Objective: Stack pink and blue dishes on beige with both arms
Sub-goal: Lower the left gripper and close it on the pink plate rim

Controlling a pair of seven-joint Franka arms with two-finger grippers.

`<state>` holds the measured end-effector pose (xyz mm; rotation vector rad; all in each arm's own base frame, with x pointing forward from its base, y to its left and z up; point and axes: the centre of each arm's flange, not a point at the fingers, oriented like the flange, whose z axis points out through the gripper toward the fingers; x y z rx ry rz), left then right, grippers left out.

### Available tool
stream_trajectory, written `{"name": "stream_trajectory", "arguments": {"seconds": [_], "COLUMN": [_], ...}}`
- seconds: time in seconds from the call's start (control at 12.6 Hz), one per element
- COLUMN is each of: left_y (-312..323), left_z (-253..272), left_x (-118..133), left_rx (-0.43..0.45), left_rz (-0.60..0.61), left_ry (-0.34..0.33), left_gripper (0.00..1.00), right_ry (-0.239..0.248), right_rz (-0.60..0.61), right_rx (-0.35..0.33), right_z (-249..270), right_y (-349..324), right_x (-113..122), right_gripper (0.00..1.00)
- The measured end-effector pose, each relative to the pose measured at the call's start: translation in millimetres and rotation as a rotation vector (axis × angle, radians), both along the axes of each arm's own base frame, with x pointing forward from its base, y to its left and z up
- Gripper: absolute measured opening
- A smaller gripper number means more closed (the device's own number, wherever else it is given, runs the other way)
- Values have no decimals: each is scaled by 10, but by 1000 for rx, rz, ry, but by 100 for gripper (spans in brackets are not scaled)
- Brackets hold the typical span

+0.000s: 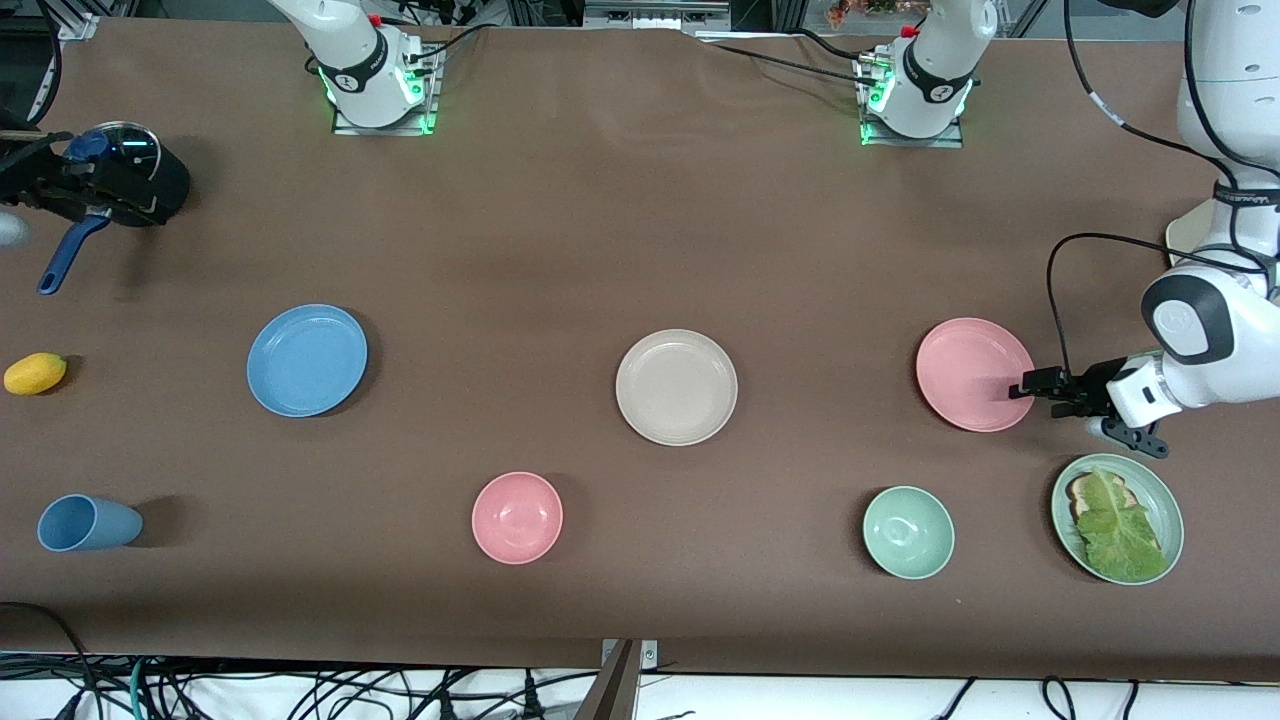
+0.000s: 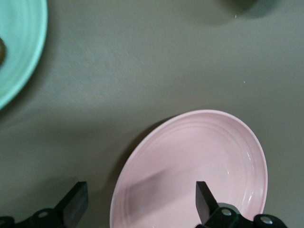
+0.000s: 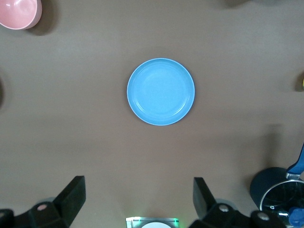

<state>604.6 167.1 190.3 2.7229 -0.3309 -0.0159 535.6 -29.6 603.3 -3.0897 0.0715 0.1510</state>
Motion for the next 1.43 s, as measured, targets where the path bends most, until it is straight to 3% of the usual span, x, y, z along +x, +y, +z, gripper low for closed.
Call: {"name": "stream_trajectory", "arguments": {"seconds": [0.48,1.43], "left_y": [422,408], "left_z": [-137,-280], "left_x": [-291,-458], "left_rx": [-31,-79], "left_rz": [27,151], "left_ry": [3,70], "left_gripper": [100,93], "right_ry": [1,3], "right_rz": [-2,-5], "right_rx": [0,1], "right_z": [-2,-5], "right_y": [-12,-24], "right_x": [-1,-3], "right_gripper": [100,100]}}
